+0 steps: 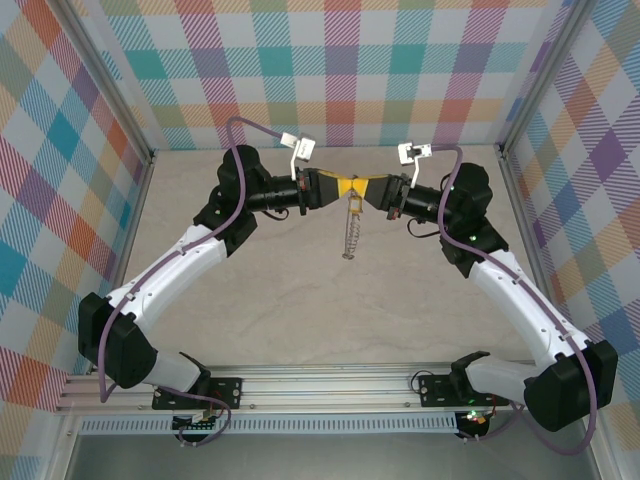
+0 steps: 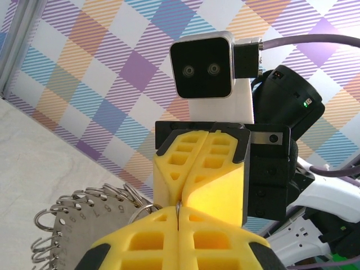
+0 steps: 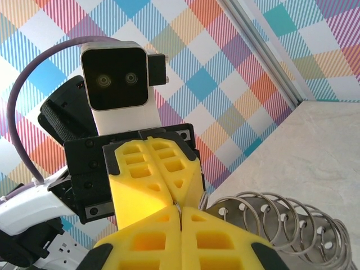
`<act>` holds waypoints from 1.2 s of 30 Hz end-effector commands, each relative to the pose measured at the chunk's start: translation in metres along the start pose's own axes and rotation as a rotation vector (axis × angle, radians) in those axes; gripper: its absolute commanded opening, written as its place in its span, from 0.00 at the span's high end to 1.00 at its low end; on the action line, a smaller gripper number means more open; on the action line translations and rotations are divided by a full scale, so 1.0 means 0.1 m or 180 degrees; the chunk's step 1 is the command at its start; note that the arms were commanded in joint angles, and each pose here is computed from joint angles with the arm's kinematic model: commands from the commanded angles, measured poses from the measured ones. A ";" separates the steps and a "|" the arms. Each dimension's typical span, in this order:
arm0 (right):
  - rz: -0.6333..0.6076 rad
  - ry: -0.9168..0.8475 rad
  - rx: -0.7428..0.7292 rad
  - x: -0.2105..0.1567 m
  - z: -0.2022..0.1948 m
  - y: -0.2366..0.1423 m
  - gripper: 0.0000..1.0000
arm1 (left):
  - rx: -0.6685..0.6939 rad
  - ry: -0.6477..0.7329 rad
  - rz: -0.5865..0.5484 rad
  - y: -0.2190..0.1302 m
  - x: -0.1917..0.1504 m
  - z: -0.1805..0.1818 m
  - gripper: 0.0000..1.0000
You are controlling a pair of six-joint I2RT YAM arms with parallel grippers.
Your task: Put the keys on the keyring
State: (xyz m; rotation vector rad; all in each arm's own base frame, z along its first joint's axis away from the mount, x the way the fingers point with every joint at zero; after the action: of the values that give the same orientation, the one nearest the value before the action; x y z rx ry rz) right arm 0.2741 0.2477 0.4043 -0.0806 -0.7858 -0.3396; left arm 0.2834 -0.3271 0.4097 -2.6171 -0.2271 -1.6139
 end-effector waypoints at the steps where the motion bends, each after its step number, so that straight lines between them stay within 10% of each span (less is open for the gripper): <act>1: 0.0090 -0.0224 0.0028 0.02 0.13 -0.02 1.00 | -0.0068 0.0218 -0.0006 0.00 0.08 -0.16 0.74; 11: 0.0541 -0.0349 0.0014 -0.06 0.06 -0.16 1.00 | 0.0100 0.0554 0.0315 -0.22 0.13 -0.15 0.50; 36: 0.0839 -0.0265 0.0284 -0.14 0.07 -0.13 1.00 | -0.0412 0.0355 0.0845 -0.05 -0.13 -0.12 0.65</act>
State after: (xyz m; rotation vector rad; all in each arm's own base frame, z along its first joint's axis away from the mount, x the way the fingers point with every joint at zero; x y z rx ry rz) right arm 0.2602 0.2411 0.3794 -0.1599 -0.7892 -0.0641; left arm 0.2740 -0.3221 0.3910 -2.5008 0.1880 -1.6545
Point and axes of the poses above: each hand's point on the last joint's axis, 136 mm out from that joint toward the fingers, its own y axis out along the fingers, its own z axis along the line the jaws close on, x = y × z, the point moved 1 cm from there along -y, back along the fingers, and after that the axes turned 7 degrees about y, right-handed, at the moved point
